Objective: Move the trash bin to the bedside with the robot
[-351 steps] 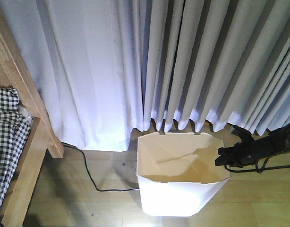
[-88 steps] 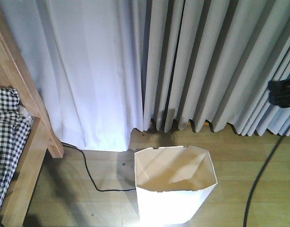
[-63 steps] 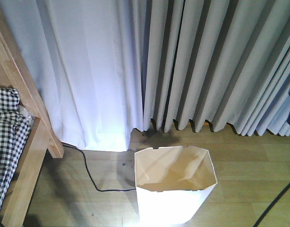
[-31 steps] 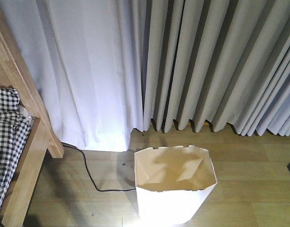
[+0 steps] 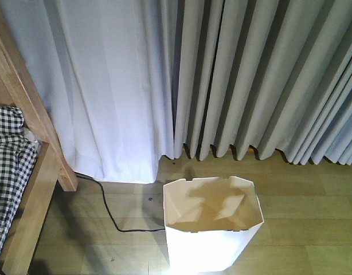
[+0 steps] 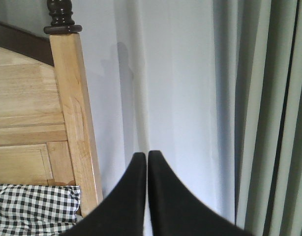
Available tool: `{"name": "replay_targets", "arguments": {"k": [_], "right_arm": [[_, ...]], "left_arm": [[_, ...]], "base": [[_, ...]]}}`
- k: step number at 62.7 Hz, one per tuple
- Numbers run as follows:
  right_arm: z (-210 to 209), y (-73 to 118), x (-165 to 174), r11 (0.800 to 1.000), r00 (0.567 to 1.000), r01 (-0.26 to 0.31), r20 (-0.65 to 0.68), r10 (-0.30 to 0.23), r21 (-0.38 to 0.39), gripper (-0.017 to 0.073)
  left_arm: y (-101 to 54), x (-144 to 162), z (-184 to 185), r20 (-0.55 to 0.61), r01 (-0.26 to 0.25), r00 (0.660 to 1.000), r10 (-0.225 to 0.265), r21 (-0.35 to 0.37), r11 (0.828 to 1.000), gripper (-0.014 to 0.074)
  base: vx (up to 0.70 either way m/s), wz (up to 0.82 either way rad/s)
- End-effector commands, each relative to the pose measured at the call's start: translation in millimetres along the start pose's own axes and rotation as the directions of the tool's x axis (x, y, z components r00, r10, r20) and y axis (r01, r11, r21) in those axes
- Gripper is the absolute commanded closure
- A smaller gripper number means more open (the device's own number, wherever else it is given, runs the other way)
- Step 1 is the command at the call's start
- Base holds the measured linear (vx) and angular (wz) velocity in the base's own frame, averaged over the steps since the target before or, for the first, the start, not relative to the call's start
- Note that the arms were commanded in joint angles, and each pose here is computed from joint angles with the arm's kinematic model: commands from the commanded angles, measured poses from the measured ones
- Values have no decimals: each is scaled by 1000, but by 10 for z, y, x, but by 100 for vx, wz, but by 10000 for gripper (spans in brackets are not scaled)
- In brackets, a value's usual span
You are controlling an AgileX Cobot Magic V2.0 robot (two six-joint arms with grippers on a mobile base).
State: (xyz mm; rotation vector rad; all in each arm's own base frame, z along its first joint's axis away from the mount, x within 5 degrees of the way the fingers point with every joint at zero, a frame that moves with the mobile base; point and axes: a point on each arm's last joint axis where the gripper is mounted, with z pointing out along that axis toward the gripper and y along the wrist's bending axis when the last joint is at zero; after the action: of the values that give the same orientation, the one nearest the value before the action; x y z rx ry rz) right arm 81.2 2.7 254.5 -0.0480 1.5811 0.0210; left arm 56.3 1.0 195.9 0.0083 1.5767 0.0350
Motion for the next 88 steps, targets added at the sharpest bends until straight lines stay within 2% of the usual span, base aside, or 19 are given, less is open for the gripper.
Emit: {"name": "replay_targets", "arguments": {"k": [1,21,40,48,54,55,56,57,58,59,60,61,63,64,65,66,67,78,88], "right_arm": [[3,-11,-90,1000,1000,10,22,-10,11,567],[3,-11,-90,1000,1000,10,22,-10,11,567],[10,-52,45,998,1000,14,-17,-13,61,568],[12,-23,59,999,999,38,-17,-37,28,568],[12,-3,45,996,996,85,-1,-85,9,568],[12,-4,44,998,998,61,0,-61,10,568],[12,-7,42,997,997,81,1,-81,14,568],[12,-9,42,999,999,51,1,-52,17,568],[12,-14,42,997,998,70,1,-70,24,568],[12,-17,43,999,999,42,1,-42,29,568],[11,-23,45,997,998,62,-3,-62,36,568],[11,-27,47,999,999,33,-4,-32,42,568],[11,-38,60,997,999,46,-19,-45,56,568],[10,-41,65,998,1000,18,-23,-17,61,568],[10,-46,74,997,999,39,-35,-36,66,568],[9,-49,81,997,999,14,-41,-11,71,568],[8,-52,93,997,998,35,-55,-31,74,568],[-81,-60,119,996,997,6,-71,1,94,568],[-186,-36,234,996,999,41,19,-43,78,568]], "left_arm": [[0,-32,-3,70,23,997,-23,1,1000,600],[0,-32,-3,70,23,997,-23,1,1000,600],[0,-32,-3,70,23,997,-23,1,1000,600],[0,-32,-3,70,23,997,-23,1,1000,600],[0,-32,-3,70,23,997,-23,1,1000,600],[0,-32,-3,70,23,997,-23,1,1000,600],[0,-32,-3,70,23,997,-23,1,1000,600],[0,-32,-3,70,23,997,-23,1,1000,600],[0,-32,-3,70,23,997,-23,1,1000,600],[0,-32,-3,70,23,997,-23,1,1000,600],[0,-32,-3,70,23,997,-23,1,1000,600],[0,-32,-3,70,23,997,-23,1,1000,600],[0,-32,-3,70,23,997,-23,1,1000,600],[0,-32,-3,70,23,997,-23,1,1000,600],[0,-32,-3,70,23,997,-23,1,1000,600],[0,-32,-3,70,23,997,-23,1,1000,600],[0,-32,-3,70,23,997,-23,1,1000,600],[0,-32,-3,70,23,997,-23,1,1000,600],[0,-32,-3,70,23,997,-23,1,1000,600]], "base": [[0,0],[0,0],[0,0],[0,0],[0,0],[0,0],[0,0],[0,0],[0,0],[0,0],[0,0],[0,0],[0,0],[0,0],[0,0],[0,0],[0,0],[0,0],[0,0]]}}
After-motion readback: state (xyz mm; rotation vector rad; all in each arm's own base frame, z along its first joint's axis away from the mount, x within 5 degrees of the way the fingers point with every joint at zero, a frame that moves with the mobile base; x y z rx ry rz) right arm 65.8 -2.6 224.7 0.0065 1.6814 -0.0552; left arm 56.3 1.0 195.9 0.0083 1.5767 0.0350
